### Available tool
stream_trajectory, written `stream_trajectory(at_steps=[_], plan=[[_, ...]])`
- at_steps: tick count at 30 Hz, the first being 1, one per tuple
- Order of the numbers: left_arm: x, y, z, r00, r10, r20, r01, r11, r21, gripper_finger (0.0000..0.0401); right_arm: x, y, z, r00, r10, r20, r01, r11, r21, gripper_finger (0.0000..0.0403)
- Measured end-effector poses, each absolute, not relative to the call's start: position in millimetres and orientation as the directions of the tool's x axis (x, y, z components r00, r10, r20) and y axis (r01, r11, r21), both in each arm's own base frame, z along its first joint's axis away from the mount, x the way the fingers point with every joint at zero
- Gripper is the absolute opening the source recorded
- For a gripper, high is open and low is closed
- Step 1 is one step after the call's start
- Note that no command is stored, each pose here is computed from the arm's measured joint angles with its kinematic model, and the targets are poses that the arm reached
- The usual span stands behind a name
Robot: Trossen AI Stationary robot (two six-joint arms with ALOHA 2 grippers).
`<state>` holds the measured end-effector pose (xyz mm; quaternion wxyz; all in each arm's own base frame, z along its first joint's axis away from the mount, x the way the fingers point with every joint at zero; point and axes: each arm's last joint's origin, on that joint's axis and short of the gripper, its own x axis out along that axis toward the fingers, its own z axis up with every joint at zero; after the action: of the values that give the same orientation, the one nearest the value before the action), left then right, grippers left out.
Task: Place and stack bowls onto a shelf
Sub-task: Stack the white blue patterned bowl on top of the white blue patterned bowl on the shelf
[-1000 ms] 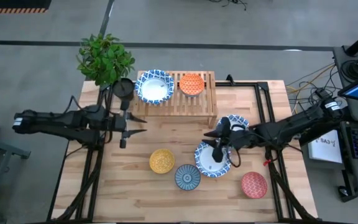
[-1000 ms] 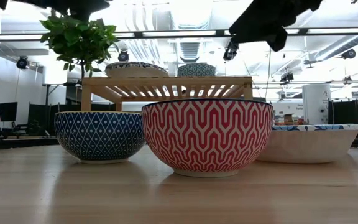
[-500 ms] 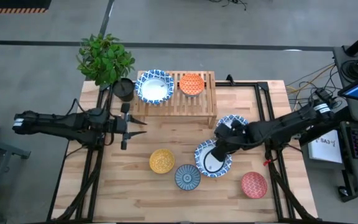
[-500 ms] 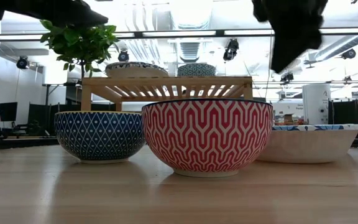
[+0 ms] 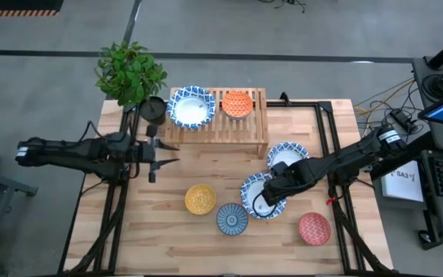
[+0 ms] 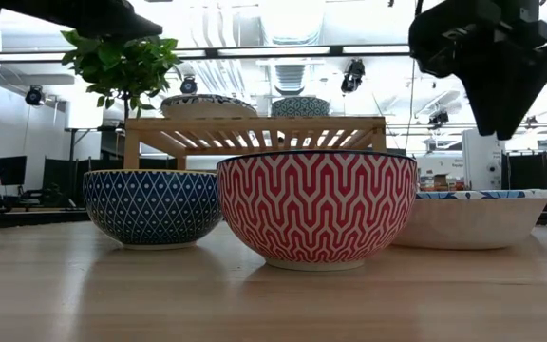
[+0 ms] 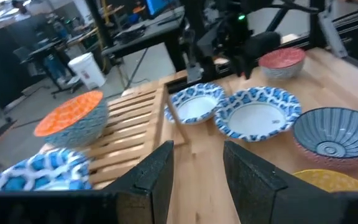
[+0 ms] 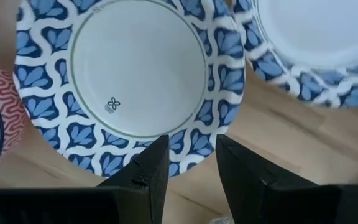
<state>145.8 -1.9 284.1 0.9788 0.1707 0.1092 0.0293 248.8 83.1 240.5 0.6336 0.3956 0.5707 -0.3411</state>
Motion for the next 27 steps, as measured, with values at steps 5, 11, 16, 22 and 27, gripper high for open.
stream_trajectory(at_steps=[5, 11, 16, 22, 27], plan=[[139, -1, 286, 0.960, 0.110, -0.257, -0.023, 0.948, 0.318, 0.0122, 248, 85, 240, 0.113, 0.030, -0.993, 0.905, 0.409, 0.116, 0.0121], [136, -1, 283, 0.954, 0.110, -0.278, -0.021, 0.952, 0.305, 0.0122, 250, 79, 240, 0.117, 0.010, -0.993, 0.927, 0.357, 0.113, 0.0121], [136, -1, 280, 0.952, 0.110, -0.285, -0.016, 0.949, 0.314, 0.0122, 253, 65, 239, 0.113, 0.002, -0.994, 0.935, 0.339, 0.107, 0.0121], [137, -1, 279, 0.953, 0.110, -0.283, -0.014, 0.947, 0.320, 0.0122, 251, 40, 234, 0.053, -0.021, -0.998, 0.936, 0.350, 0.042, 0.0121], [137, -1, 280, 0.955, 0.110, -0.275, -0.016, 0.947, 0.322, 0.0122, 249, 22, 226, 0.023, -0.051, -0.998, 0.917, 0.398, 0.000, 0.0121]])
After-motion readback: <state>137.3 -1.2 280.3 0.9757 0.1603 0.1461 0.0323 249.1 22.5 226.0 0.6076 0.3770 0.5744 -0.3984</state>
